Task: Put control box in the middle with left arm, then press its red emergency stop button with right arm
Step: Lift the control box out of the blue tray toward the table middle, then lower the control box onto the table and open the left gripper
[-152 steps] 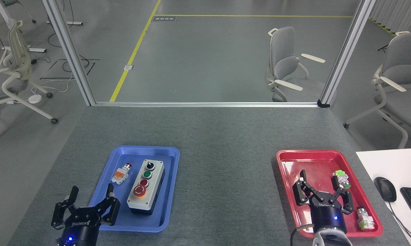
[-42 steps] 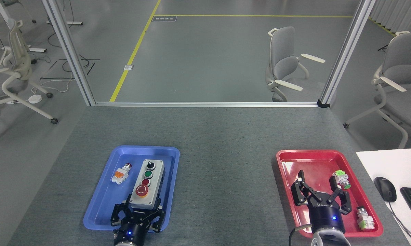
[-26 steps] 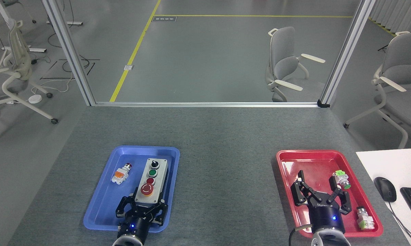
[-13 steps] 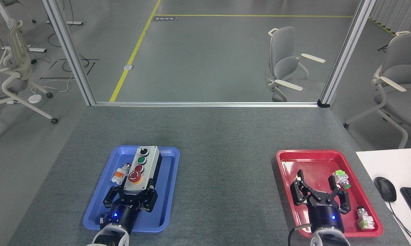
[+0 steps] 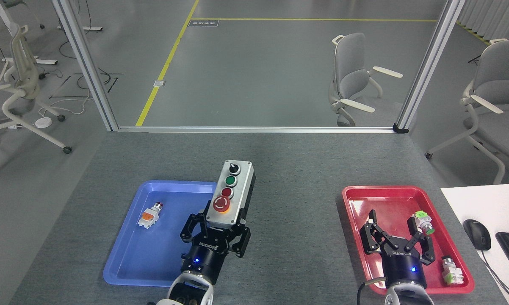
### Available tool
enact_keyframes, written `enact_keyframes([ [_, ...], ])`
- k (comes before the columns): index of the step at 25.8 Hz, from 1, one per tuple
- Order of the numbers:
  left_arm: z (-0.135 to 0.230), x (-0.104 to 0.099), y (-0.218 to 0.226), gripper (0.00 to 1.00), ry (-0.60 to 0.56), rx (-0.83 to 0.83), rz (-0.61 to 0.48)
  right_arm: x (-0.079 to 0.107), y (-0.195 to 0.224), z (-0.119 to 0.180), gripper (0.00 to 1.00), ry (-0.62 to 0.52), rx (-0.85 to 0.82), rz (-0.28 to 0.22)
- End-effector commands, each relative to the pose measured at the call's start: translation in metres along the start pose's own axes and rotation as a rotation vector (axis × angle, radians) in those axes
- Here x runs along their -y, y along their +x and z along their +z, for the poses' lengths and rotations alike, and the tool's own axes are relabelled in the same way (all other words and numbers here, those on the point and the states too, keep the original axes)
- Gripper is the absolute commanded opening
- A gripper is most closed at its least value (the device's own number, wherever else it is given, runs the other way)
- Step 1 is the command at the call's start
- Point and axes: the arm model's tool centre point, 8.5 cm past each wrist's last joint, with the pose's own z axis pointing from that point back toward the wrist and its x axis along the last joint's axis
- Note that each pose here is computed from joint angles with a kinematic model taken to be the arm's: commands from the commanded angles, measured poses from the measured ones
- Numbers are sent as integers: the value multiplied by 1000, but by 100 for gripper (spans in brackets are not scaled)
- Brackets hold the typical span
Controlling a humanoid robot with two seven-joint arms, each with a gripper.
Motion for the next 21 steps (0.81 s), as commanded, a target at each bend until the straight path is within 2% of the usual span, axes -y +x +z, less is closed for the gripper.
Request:
enact_keyframes([
  [1, -3, 16, 48, 0, -36, 56, -32, -1, -1, 1, 100, 2, 0, 1],
  [8, 0, 56, 103, 0, -157, 207, -180, 0, -2, 0, 99, 2, -9, 2],
  [12, 3, 60, 121, 0, -173, 277, -212, 0, -2, 0, 99, 2, -13, 1],
  [17, 0, 66, 123, 0, -215, 299, -241, 0, -2, 0, 99, 2, -12, 1],
  [21, 5, 77, 130, 0, -245, 346, -281, 0, -2, 0, 99, 2, -7, 1],
])
